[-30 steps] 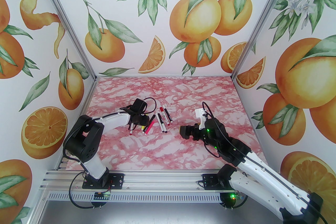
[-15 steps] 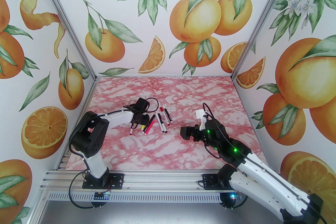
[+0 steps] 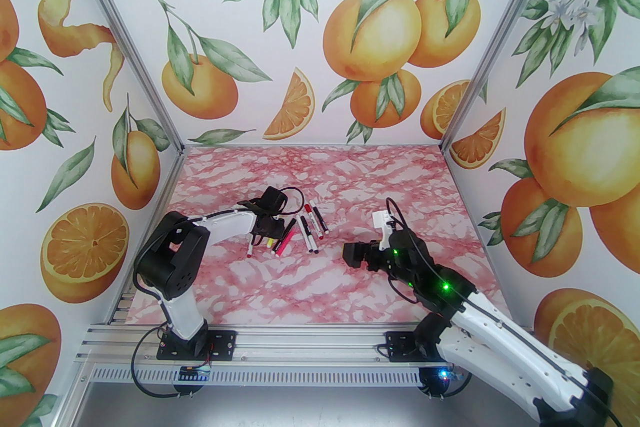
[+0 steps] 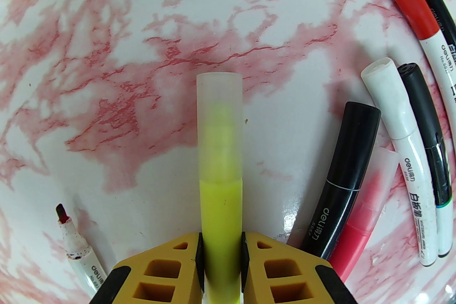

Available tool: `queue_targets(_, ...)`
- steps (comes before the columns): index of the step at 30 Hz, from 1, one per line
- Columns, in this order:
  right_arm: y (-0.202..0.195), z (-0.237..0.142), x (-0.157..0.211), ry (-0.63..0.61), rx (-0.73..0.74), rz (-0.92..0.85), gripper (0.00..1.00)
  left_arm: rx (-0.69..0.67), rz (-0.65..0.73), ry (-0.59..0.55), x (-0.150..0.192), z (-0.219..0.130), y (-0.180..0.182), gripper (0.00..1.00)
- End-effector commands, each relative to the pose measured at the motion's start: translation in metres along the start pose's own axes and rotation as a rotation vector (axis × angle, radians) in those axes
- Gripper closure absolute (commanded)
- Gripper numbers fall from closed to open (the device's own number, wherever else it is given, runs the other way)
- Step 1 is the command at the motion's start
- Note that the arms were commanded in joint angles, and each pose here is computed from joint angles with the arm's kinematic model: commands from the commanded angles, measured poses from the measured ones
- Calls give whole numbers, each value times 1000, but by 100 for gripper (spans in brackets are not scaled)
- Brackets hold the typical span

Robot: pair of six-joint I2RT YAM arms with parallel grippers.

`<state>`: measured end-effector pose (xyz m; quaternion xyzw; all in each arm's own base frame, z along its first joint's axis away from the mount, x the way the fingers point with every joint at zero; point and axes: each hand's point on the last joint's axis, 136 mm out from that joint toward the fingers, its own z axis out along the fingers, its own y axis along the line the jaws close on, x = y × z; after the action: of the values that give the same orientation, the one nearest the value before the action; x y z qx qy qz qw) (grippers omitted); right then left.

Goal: Open the pen caps

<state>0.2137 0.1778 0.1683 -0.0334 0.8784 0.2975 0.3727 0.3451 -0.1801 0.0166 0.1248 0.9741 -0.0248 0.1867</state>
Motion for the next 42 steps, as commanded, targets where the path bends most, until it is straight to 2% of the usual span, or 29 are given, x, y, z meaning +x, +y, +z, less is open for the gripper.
queue_targets(1, 13, -1, -4, -31, -76, 71, 1, 34, 11, -69, -25, -29, -3, 78)
queue_targets(8, 18, -4, -19, -87, -96, 220, 6, 186, 43, -174, -45, -90, -24, 78)
queue_targets(13, 41, -13, -48, -167, -201, 310, 16, 452, 103, -242, -45, -132, -70, 79)
queue_targets(17, 54, -10, -64, -182, -235, 326, 20, 664, 139, -297, -43, -163, -108, 80)
queue_targets(22, 69, 0, -80, -173, -254, 320, 24, 824, 219, -317, -36, -190, -153, 81)
queue_targets(27, 69, 10, -91, -176, -230, 334, 28, 895, 266, -321, -31, -204, -181, 81)
queue_targets(35, 62, 18, -98, -178, -229, 377, 34, 954, 288, -320, -27, -215, -198, 81)
queue_targets(42, 61, 24, -97, -157, -250, 386, 46, 983, 311, -311, -23, -220, -213, 81)
